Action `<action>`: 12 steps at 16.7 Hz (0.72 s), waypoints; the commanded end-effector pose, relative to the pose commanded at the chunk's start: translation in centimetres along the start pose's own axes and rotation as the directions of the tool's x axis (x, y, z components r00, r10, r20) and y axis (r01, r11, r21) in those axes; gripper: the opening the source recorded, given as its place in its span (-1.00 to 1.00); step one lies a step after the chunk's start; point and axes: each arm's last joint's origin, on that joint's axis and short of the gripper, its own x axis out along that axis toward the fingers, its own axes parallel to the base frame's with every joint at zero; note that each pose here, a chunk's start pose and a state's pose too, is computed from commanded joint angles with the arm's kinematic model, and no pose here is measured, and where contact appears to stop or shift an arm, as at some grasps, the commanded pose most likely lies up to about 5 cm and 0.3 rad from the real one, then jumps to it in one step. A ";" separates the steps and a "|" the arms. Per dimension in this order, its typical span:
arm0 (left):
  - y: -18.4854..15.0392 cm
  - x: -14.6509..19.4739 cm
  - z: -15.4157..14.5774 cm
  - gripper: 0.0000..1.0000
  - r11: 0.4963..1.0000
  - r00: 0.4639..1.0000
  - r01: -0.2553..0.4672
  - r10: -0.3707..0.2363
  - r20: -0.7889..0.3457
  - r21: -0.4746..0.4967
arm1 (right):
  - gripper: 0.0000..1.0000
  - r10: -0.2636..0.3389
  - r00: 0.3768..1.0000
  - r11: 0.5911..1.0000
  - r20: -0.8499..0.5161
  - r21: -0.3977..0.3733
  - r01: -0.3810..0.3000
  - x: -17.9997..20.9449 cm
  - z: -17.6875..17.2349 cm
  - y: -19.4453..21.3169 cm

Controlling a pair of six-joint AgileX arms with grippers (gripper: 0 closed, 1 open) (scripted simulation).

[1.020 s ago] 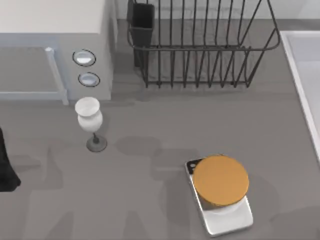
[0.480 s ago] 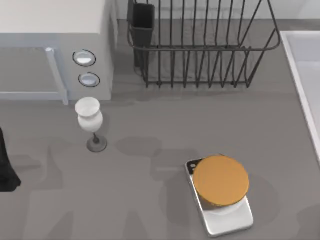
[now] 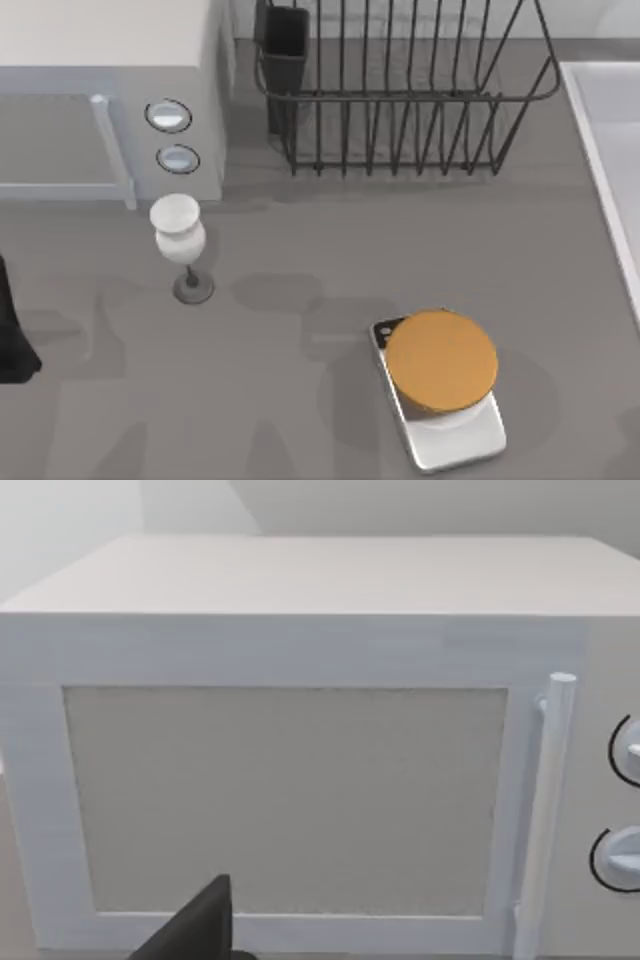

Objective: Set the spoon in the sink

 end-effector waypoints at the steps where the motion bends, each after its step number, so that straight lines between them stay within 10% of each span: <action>1: 0.0 0.0 0.0 1.00 1.000 1.000 0.000 0.000 0.000 0.000 | 1.00 -0.002 1.000 1.000 0.002 0.000 0.002 1.1 0.1 -0.1; 12: 0.0 0.0 0.0 1.00 1.000 1.000 0.000 0.000 0.000 0.000 | 1.00 -0.002 1.000 1.000 0.002 0.000 0.002 7.4 -0.3 0.2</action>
